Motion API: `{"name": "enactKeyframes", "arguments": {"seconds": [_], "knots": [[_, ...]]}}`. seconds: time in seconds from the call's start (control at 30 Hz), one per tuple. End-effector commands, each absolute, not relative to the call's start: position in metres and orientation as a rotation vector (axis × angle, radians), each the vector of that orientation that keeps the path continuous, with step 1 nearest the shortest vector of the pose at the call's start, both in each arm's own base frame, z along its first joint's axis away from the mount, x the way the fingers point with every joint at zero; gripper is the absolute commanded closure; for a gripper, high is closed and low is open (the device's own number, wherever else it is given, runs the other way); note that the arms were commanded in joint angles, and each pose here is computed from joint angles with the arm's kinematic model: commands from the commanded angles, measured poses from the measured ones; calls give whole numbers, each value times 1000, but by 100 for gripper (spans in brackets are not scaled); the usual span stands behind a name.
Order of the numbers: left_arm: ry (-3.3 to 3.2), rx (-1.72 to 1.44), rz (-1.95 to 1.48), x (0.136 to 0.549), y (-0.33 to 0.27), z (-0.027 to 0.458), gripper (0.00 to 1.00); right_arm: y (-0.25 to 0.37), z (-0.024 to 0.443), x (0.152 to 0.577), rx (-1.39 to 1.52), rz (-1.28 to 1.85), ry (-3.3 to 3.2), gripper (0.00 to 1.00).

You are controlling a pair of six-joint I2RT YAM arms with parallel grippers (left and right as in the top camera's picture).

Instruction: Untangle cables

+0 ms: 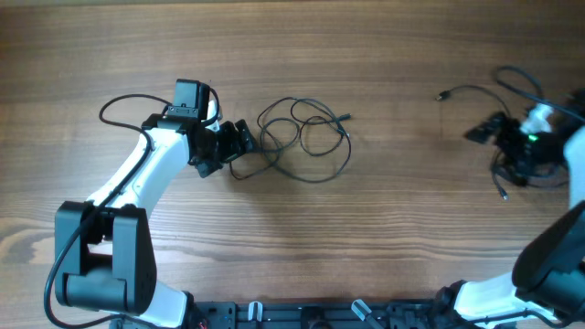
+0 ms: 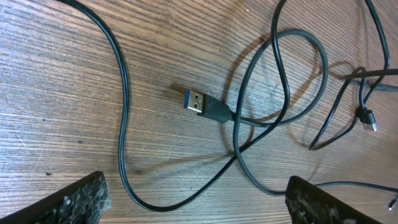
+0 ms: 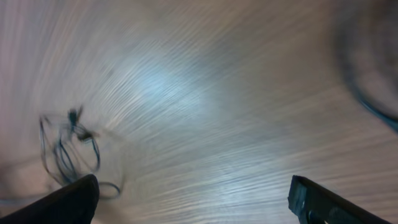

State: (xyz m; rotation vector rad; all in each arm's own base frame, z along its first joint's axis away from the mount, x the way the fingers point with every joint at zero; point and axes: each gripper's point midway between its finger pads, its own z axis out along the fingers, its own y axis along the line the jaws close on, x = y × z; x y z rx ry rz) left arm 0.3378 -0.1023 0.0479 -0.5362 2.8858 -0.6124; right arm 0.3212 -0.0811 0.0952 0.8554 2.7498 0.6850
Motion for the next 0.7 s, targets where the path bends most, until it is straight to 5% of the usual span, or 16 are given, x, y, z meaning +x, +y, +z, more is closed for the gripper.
{"name": "enactKeyframes", "arguments": {"seconds": [0.0, 0.27, 0.47, 0.53, 0.63, 0.67], "knots": [[2867, -531, -631, 340, -104, 54, 6, -14, 101, 354, 369, 732, 2769, 0], [2871, -531, -629, 339, -103, 54, 6, 146, 94, 355, -763, 556, 2645, 0], [2871, -532, -629, 339, -103, 54, 5, 167, 74, 379, -571, 530, 2673, 1], [2873, -533, -629, 338, -103, 54, 5, 178, 65, 383, -492, 627, 2688, 21], [2875, -534, -628, 338, -103, 54, 5, 180, 56, 379, -379, 676, 2750, 82], [2875, -534, -628, 338, -103, 54, 5, 183, 59, 376, -370, 711, 2755, 90]]}}
